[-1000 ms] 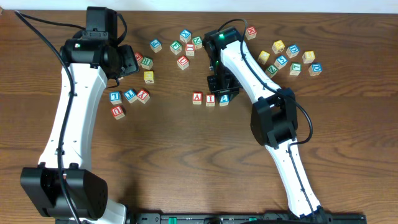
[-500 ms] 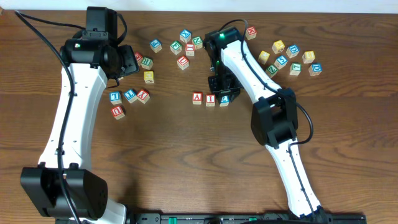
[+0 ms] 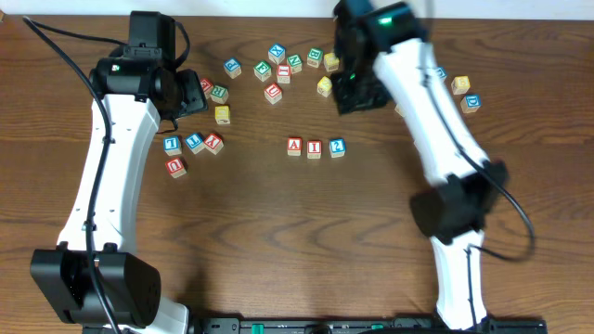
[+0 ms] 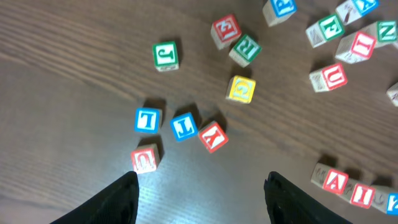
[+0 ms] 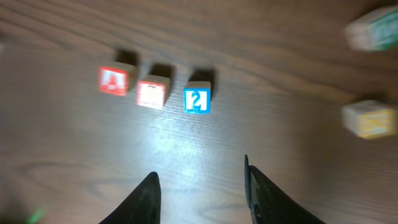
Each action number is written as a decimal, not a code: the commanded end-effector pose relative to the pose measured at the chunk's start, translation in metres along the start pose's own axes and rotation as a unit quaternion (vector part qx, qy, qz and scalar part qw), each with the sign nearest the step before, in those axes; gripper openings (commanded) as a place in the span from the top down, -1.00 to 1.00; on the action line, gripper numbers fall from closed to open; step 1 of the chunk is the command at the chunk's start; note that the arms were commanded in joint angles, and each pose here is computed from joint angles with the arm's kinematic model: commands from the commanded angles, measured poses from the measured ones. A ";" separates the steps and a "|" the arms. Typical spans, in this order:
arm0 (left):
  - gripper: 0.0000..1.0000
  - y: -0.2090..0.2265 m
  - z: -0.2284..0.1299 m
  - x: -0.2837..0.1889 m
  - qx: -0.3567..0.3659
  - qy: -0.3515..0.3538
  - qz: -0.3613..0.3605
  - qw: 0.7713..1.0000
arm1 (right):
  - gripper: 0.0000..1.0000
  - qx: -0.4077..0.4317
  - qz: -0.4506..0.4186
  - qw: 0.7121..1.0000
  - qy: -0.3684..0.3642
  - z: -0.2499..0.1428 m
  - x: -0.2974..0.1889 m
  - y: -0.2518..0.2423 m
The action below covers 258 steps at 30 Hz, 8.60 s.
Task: Spell out AI2
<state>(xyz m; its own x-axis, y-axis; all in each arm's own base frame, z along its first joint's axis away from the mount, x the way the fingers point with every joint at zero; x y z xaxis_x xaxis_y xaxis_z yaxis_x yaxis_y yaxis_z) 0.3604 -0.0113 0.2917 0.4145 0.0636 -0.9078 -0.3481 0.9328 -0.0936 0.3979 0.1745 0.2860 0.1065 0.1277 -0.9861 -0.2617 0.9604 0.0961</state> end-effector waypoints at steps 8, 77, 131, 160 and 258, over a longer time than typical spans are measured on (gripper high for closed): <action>0.38 -0.012 -0.029 -0.005 0.010 0.095 -0.073 0.993 | 0.38 -0.017 -0.010 1.000 -0.018 -0.029 -0.048 -0.013; 0.85 -0.115 -0.113 0.151 0.134 0.195 -0.133 0.962 | 0.97 0.079 0.094 0.992 -0.012 -0.051 0.196 -0.023; 0.85 -0.155 -0.103 0.151 0.198 0.041 -0.125 0.971 | 0.97 0.078 0.085 0.993 -0.021 -0.048 0.196 -0.024; 0.85 -0.157 -0.108 0.175 0.199 0.044 -0.117 0.972 | 0.98 0.078 0.083 0.993 -0.022 -0.048 0.196 -0.024; 0.85 -0.148 -0.126 0.170 0.158 0.133 -0.174 0.963 | 0.98 0.107 0.077 0.991 -0.008 -0.052 0.197 -0.025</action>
<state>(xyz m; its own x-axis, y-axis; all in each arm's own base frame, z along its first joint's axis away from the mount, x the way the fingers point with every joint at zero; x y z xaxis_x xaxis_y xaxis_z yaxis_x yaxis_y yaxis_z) 0.3785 -0.1827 0.1042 0.2304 -0.3212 -0.9186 0.0536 0.9467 -0.3176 0.3831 0.1637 0.0934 0.1271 0.3220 -0.9382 -0.0958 0.9454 0.3115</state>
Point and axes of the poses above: each gripper's point midway between its finger pads, its own x axis out along the fingers, its own y axis along the line the jaws close on, z = x × y, the point moved 10 cm from there along -x, back along the fingers, and after that the axes turned 3 degrees about -x, right-handed, at the moved point
